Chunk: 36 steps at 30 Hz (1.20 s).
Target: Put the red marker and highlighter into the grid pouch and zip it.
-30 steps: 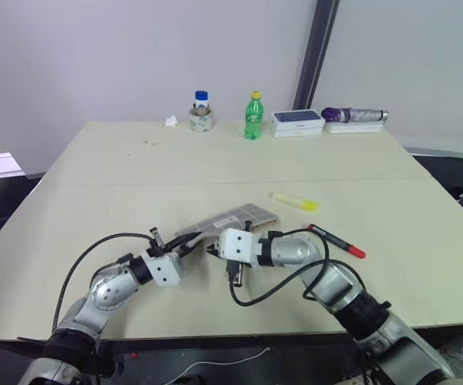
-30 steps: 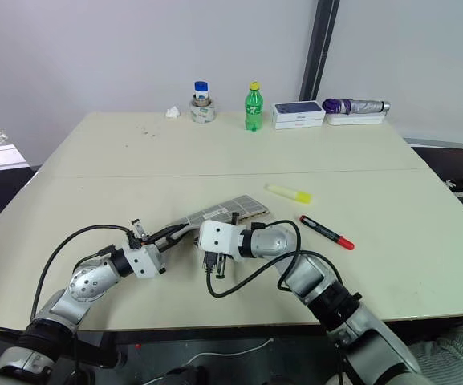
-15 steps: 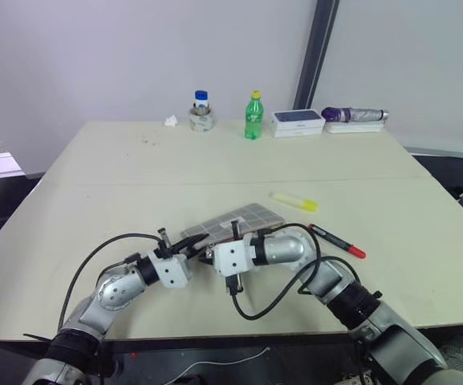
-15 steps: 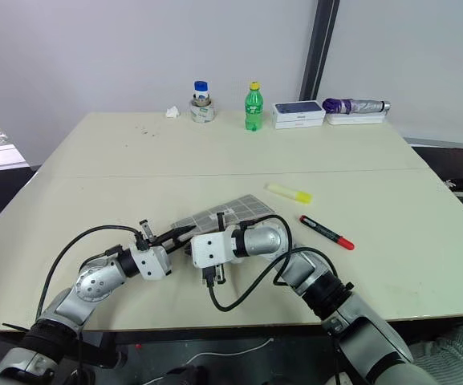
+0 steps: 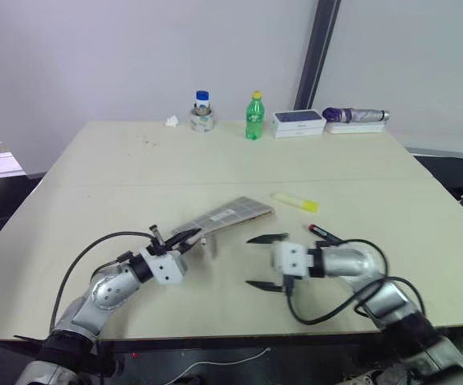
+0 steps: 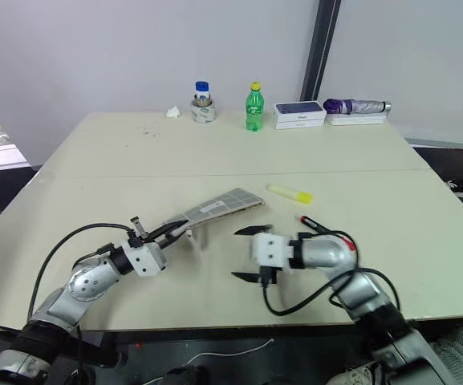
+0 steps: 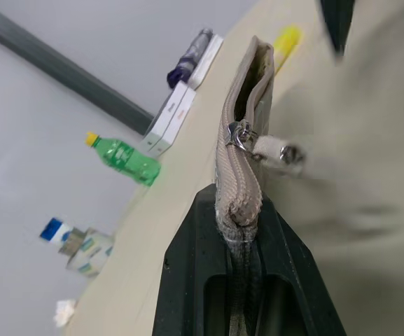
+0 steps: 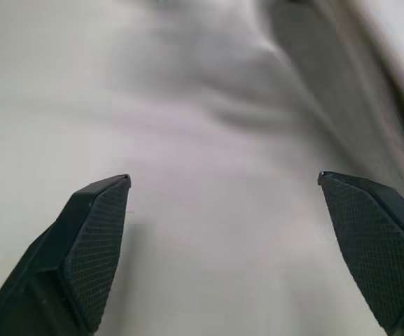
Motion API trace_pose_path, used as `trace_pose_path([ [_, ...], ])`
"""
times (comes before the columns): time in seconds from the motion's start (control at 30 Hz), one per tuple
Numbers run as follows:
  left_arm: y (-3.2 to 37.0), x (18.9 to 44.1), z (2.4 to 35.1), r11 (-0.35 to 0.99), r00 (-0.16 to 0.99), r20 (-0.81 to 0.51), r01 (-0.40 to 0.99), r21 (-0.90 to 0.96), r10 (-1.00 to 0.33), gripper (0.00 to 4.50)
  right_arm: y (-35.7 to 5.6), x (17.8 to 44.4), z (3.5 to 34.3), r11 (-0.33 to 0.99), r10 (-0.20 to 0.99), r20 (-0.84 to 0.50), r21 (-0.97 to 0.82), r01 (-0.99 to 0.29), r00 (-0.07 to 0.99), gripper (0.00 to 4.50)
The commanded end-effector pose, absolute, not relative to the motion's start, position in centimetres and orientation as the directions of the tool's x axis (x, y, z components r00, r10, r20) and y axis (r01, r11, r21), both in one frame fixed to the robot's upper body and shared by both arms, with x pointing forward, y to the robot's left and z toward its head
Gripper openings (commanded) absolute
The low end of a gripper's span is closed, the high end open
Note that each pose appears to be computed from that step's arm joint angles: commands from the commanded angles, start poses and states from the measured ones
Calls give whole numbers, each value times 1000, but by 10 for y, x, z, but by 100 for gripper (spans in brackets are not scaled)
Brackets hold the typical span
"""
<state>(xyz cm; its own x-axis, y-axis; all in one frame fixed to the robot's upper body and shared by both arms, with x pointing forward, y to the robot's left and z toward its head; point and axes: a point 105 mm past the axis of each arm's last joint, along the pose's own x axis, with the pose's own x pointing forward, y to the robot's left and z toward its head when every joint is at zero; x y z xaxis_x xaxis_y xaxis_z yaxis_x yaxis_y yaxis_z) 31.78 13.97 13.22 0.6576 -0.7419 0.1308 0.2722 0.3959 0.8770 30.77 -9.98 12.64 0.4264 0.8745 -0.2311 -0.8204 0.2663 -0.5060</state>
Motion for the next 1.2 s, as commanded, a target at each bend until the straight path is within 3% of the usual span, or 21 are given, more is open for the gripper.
trace_pose_path([
  [0.03, 145, 317, 145, 427, 663, 191, 213, 879, -724, 0, -116, 313, 171, 559, 815, 78, -367, -744, 574, 445],
  [0.17, 147, 318, 144, 441, 674, 194, 216, 871, -713, 0, -141, 309, 170, 733, 679, 189, -232, -640, 709, 445],
  [0.3, 146, 318, 144, 436, 675, 199, 201, 877, -711, 0, -169, 319, 156, 851, 505, 159, -253, -460, 848, 445],
  [0.43, 146, 318, 143, 431, 673, 199, 195, 881, -712, 0, -185, 326, 152, 885, 422, 141, -276, -374, 895, 445],
  [0.6, 145, 319, 142, 423, 671, 195, 194, 885, -715, 0, -195, 334, 137, 838, 444, 23, -364, -406, 896, 445],
  [0.7, 143, 319, 142, 428, 671, 198, 194, 883, -714, 0, -221, 339, 127, 830, 421, -66, -374, -413, 905, 445],
  [0.97, 139, 316, 140, 427, 664, 201, 196, 883, -720, 0, -276, 342, 123, 845, 426, -224, -247, -474, 876, 445],
  [1.07, 139, 317, 140, 428, 664, 203, 195, 882, -719, 0, -279, 344, 131, 846, 457, -212, -199, -496, 864, 445],
  [1.2, 139, 318, 140, 432, 667, 205, 194, 881, -717, 0, -257, 348, 150, 804, 581, -135, -60, -591, 803, 445],
])
